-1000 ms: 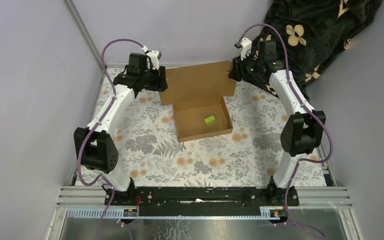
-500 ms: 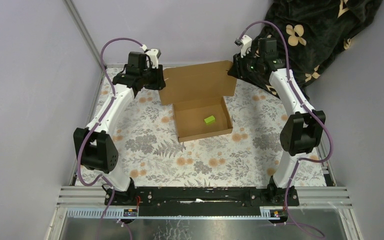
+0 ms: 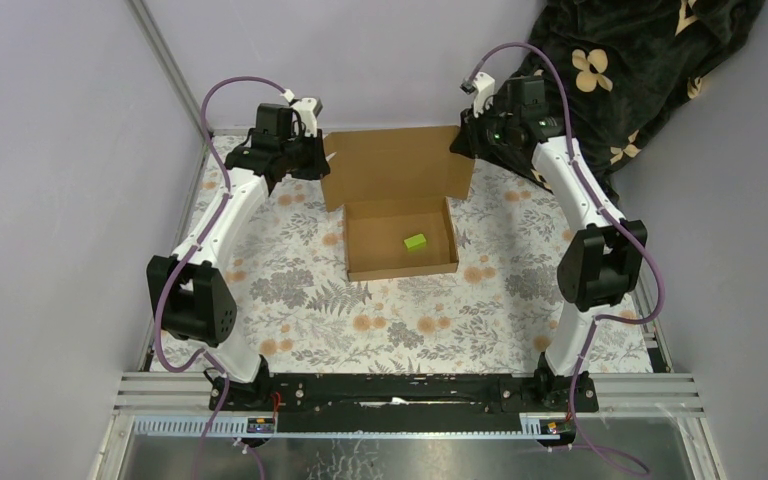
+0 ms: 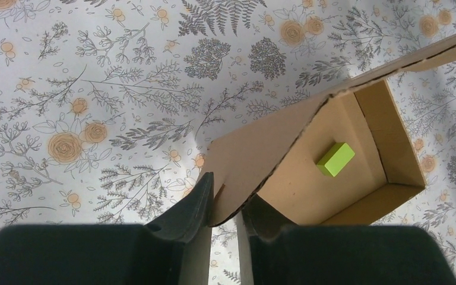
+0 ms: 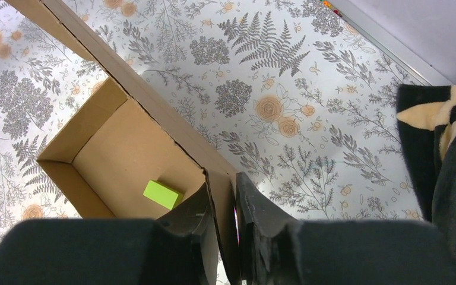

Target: Fold the paper box

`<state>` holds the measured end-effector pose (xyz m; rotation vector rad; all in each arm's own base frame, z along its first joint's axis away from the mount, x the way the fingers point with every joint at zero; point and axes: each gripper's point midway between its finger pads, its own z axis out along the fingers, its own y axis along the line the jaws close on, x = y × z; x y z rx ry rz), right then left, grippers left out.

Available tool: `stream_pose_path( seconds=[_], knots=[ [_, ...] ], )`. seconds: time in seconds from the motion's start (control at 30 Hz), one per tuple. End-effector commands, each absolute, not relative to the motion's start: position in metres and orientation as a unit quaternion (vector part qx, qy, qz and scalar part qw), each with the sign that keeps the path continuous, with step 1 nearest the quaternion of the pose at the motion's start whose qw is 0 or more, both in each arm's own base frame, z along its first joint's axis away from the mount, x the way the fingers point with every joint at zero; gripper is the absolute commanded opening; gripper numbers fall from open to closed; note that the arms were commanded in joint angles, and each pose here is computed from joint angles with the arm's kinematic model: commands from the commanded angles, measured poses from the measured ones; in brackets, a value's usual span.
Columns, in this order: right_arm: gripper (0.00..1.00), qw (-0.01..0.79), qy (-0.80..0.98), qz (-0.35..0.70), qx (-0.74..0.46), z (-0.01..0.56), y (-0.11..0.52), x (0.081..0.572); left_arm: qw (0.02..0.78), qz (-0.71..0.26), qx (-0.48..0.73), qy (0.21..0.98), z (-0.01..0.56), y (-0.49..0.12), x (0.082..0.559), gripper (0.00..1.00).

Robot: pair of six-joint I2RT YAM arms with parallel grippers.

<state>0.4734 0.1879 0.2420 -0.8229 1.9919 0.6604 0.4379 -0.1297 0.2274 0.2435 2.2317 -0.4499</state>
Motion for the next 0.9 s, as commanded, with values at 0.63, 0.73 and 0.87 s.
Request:
stream_pose_path(
  seconds=[0.63,0.73,0.87],
  knots=[
    [0.3,0.433,0.825,0.19,-0.309,0.254,0.175,0.458,0.45,-0.198,0.085,0.867,0.254,-0.133,0.44,0.23],
    [0.26,0.433,0.825,0.191,-0.307,0.255,0.175,0.457,0.451,-0.201,0.084,0.866,0.255,-0.134,0.44,0.23],
    [0.23,0.435,0.824,0.194,-0.307,0.256,0.176,0.456,0.45,-0.201,0.084,0.866,0.254,-0.134,0.441,0.23]
  ],
)
